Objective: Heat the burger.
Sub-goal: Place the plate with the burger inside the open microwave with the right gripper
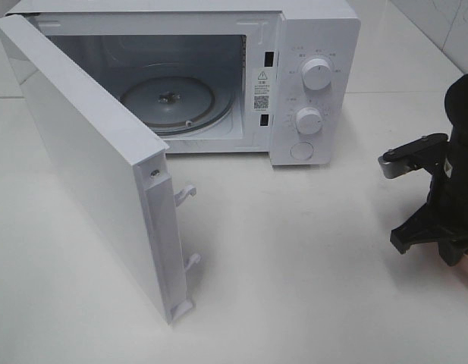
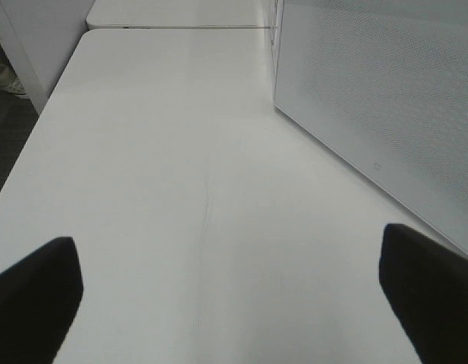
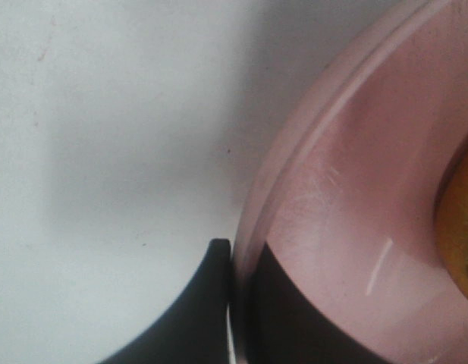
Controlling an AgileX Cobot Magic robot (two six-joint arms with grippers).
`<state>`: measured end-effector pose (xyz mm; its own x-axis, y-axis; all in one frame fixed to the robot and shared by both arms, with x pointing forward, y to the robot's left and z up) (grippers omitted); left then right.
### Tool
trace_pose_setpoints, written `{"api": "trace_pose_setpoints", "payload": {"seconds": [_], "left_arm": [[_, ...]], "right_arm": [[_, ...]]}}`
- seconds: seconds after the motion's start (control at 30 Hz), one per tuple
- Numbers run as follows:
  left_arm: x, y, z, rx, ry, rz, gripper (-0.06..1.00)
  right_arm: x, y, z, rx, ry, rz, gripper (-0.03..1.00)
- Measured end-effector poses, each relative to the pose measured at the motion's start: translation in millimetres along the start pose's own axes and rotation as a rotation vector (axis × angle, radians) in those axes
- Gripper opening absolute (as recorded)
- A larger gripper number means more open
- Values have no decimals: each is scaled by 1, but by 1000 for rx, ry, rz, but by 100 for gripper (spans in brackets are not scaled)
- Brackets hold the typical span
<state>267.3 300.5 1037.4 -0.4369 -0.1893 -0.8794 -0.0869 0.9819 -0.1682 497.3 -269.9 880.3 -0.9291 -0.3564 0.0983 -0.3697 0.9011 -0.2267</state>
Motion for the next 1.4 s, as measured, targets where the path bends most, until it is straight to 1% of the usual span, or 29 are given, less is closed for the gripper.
{"api": "trace_pose_setpoints", "payload": {"seconds": [0.3, 0.43, 0.6, 0.8, 1.2, 1.27, 1.4], "left_arm": [[0, 0, 0, 0, 0, 0, 99], [0, 0, 0, 0, 0, 0, 99], [0, 0, 0, 0, 0, 0, 99], [0, 0, 0, 0, 0, 0, 99], [0, 0, 0, 0, 0, 0, 99], [0, 0, 0, 0, 0, 0, 99], [0, 0, 0, 0, 0, 0, 99]], "right_arm": [[13, 3, -21, 63, -23, 4, 3], [22, 8, -30, 91, -37, -38, 3], [31, 14, -38, 108, -43, -57, 3], [44, 20, -53, 167, -85, -103, 3], [77, 32, -58, 227, -97, -158, 3], [85, 37, -60, 240, -118, -192, 3], [89, 41, -64, 244, -137, -217, 3]]}}
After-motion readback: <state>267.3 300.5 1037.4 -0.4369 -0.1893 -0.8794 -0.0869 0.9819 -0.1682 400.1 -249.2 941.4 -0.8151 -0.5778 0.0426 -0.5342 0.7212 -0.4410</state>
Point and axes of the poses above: a point on each arm's last joint axis where the gripper is mounted, z pointing out along that axis toward the gripper, y along the wrist's bending axis when the last joint is at zero, x = y × z, the point moved 4 cm from there along z, pointing out along that axis toward the gripper, and after that the axes turned 11 degrees about -z, right-handed, at the moved point
